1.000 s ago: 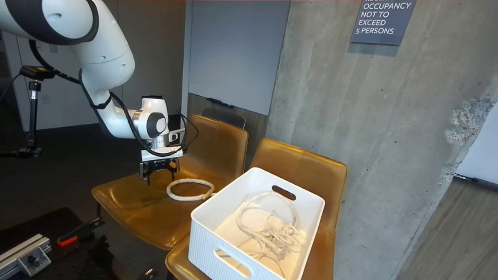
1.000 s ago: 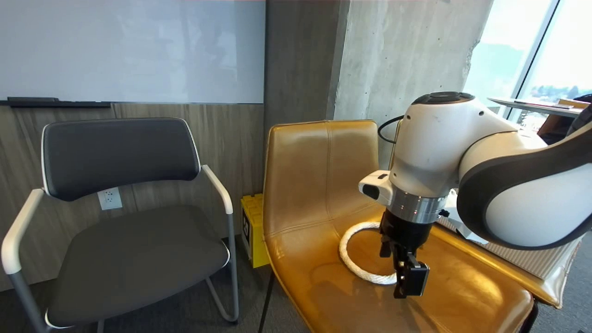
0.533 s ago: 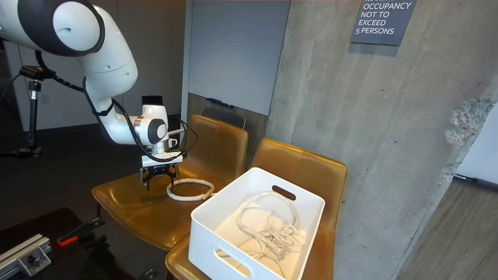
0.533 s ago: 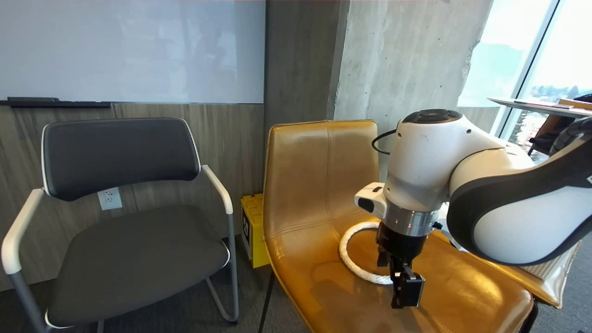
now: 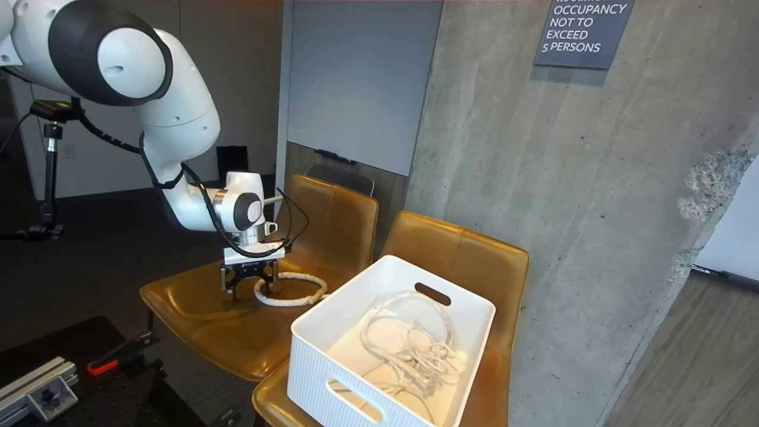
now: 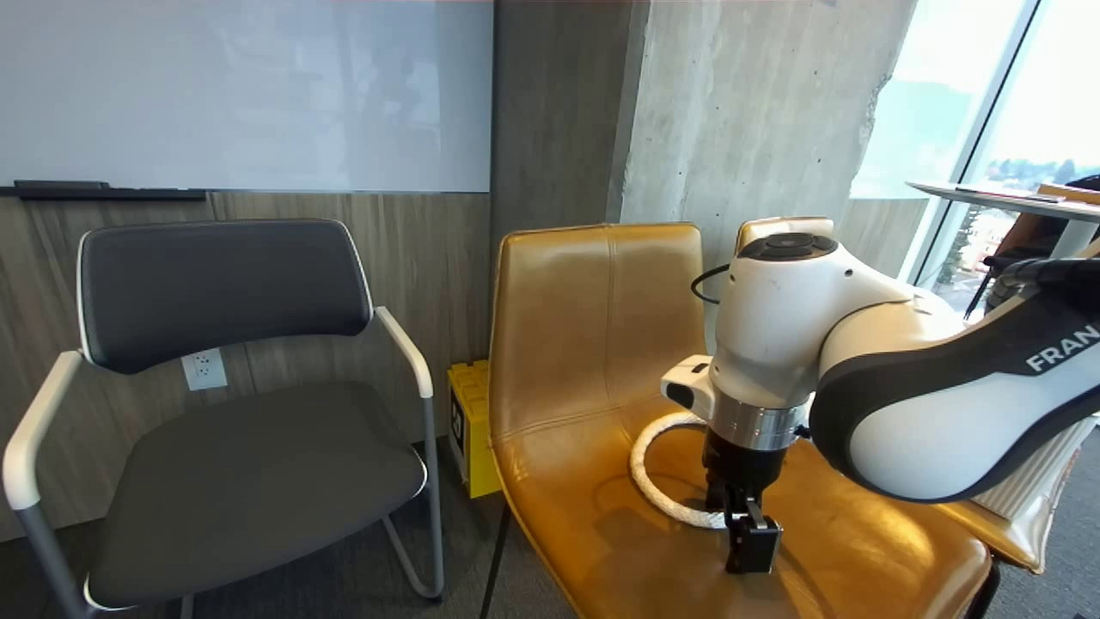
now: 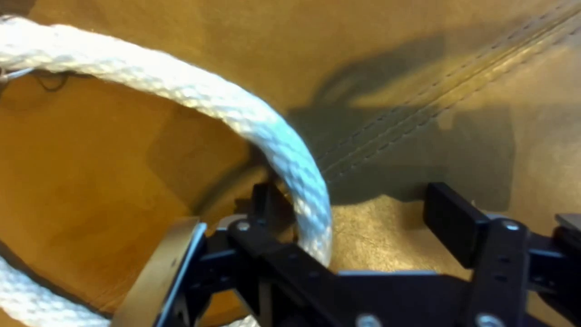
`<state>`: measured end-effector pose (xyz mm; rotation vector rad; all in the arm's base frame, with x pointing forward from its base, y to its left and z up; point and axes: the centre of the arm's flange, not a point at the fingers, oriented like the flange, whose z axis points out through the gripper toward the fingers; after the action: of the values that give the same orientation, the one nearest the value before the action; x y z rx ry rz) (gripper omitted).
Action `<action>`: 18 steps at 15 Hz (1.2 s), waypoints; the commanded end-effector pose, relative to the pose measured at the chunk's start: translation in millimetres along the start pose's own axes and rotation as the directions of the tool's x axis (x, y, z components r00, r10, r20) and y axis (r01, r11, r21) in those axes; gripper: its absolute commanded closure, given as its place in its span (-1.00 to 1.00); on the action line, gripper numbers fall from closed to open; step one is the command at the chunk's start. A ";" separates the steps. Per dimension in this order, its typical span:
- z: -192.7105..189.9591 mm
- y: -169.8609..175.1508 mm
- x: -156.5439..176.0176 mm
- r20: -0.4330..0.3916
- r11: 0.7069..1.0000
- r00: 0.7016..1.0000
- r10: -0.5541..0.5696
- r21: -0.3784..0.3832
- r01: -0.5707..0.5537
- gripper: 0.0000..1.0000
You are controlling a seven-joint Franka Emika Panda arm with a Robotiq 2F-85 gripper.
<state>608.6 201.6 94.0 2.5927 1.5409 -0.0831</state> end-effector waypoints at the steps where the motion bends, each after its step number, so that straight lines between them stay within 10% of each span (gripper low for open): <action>1: 6.5 0.2 12.4 0.013 1.000 1.000 0.003 -0.010 -0.003 -0.10; 8: -10.1 4.7 10.3 0.008 1.000 1.000 0.002 -0.018 -0.001 0.97; 12: -44.4 22.4 -6.8 0.002 0.999 1.000 0.009 -0.039 -0.008 0.93; 18: -180.0 63.2 -41.8 -0.071 0.961 0.996 0.053 -0.269 -0.070 0.93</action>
<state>652.3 175.6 211.0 2.5131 1.4447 0.1288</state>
